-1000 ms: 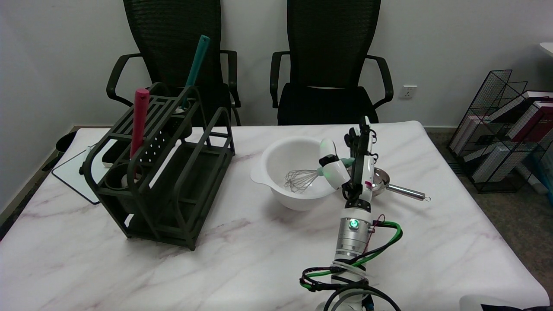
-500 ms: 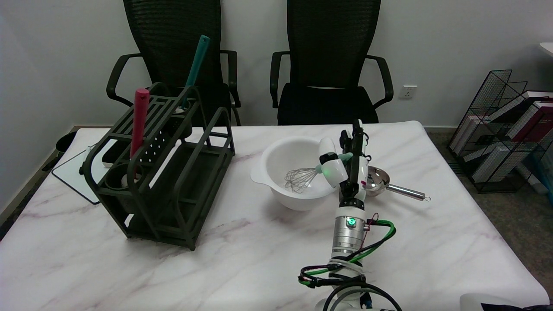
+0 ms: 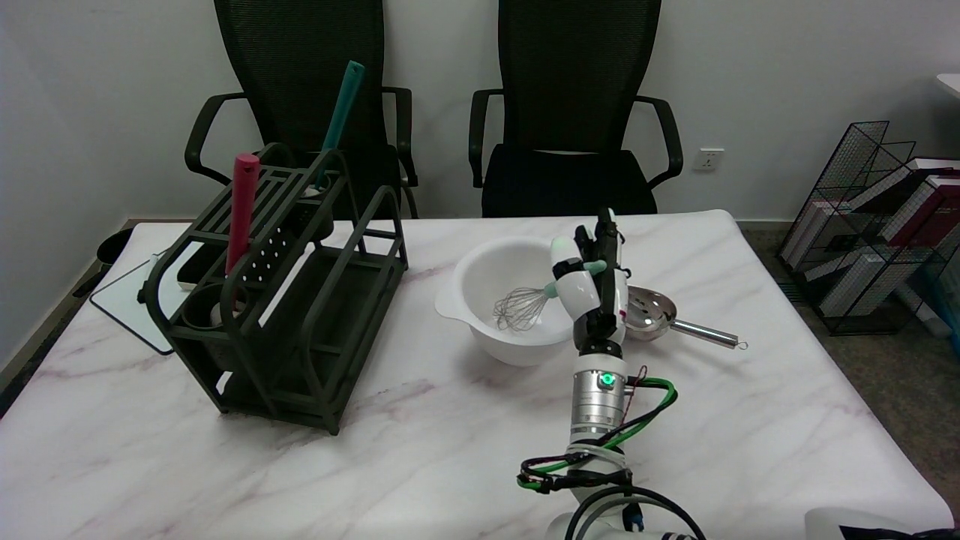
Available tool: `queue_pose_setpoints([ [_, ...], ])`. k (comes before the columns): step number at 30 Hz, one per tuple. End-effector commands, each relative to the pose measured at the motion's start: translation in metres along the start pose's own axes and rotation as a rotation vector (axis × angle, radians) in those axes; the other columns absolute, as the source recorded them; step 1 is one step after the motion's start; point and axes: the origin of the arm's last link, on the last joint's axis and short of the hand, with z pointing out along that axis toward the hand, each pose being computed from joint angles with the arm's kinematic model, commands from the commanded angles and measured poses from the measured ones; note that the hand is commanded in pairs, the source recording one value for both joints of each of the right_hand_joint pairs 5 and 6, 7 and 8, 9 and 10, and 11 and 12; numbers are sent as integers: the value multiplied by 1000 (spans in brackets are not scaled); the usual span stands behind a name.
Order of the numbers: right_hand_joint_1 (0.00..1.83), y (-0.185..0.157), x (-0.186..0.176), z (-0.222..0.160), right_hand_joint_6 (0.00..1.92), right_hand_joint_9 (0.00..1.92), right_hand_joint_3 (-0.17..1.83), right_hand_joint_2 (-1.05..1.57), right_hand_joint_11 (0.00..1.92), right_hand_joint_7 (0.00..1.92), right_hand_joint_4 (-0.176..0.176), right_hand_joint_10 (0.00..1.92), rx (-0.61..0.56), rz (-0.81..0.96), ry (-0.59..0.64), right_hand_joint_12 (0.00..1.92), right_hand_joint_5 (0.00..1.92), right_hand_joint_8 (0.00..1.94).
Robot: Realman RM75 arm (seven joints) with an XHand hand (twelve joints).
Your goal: Pick up the whisk.
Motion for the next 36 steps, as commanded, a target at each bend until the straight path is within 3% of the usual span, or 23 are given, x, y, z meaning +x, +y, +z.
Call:
queue_pose_setpoints([
  [1,652,-1,-1,-2,0,171,798,953,136,0,0,171,-53,144,-19,136,0,0],
  [6,649,-4,2,-2,0,313,805,986,270,91,0,313,-50,151,-16,270,0,91],
  [8,645,-5,4,-2,13,523,804,1010,360,392,0,523,-46,151,-15,360,13,392],
  [10,630,-5,5,-2,771,767,800,1047,425,851,0,767,-45,149,-15,425,771,851],
  [11,631,-5,6,-1,1001,849,801,1062,453,996,0,849,-43,146,-15,453,1001,996],
  [13,624,-6,7,-1,1245,983,806,1081,498,1293,0,983,-41,145,-15,498,1245,1293],
  [16,617,-7,8,0,1348,1090,813,1088,555,1466,0,1090,-36,148,-18,555,1348,1466],
  [20,616,-8,10,1,1407,1234,819,1106,668,1591,0,1234,-31,144,-22,668,1407,1591],
  [26,618,-9,11,2,1450,1326,831,1124,863,1633,0,1326,-27,140,-26,863,1450,1633],
  [32,618,-9,10,1,1448,1264,859,1107,873,1540,0,1264,-29,143,-39,873,1448,1540],
  [36,618,-9,7,0,1286,1095,906,1047,744,1349,0,1095,-31,143,-52,744,1286,1349],
])
